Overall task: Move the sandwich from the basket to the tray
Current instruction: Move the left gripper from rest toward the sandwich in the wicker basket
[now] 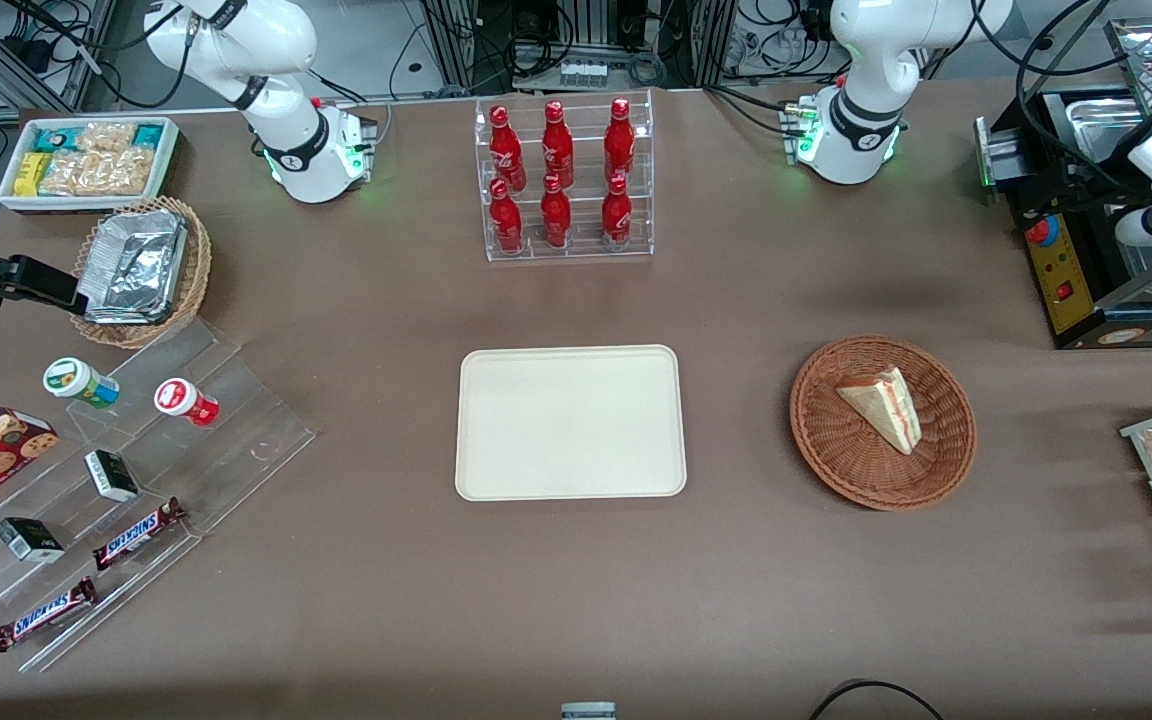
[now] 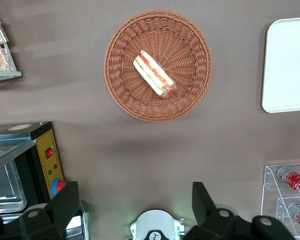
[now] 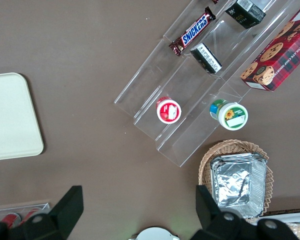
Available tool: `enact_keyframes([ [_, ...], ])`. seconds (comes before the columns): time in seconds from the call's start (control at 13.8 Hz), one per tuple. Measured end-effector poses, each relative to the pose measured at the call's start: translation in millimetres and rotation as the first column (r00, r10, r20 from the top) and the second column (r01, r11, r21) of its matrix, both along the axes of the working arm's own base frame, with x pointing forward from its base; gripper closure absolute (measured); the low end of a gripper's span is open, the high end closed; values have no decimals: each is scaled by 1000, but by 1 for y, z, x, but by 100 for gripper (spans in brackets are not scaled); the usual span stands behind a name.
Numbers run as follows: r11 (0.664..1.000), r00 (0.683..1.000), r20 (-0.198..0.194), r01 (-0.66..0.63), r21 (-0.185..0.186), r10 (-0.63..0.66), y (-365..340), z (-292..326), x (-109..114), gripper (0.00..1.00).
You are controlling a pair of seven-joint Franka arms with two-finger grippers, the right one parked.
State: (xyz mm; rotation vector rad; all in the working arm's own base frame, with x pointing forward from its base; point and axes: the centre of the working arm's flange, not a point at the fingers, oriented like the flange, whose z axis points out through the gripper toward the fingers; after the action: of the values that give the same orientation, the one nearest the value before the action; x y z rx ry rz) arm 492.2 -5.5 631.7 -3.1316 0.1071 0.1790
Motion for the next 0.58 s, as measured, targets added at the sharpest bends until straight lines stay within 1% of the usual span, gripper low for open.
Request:
enact_keyframes([
  [0.22, 1000, 1000, 2, 2, 0, -2, -1, -2, 7, 0],
  [0.44, 1000, 1000, -8, 5, 0, -5, -2, -16, 22, 0],
  [0.58, 1000, 1000, -31, 2, 11, -1, -1, -36, 35, 0],
])
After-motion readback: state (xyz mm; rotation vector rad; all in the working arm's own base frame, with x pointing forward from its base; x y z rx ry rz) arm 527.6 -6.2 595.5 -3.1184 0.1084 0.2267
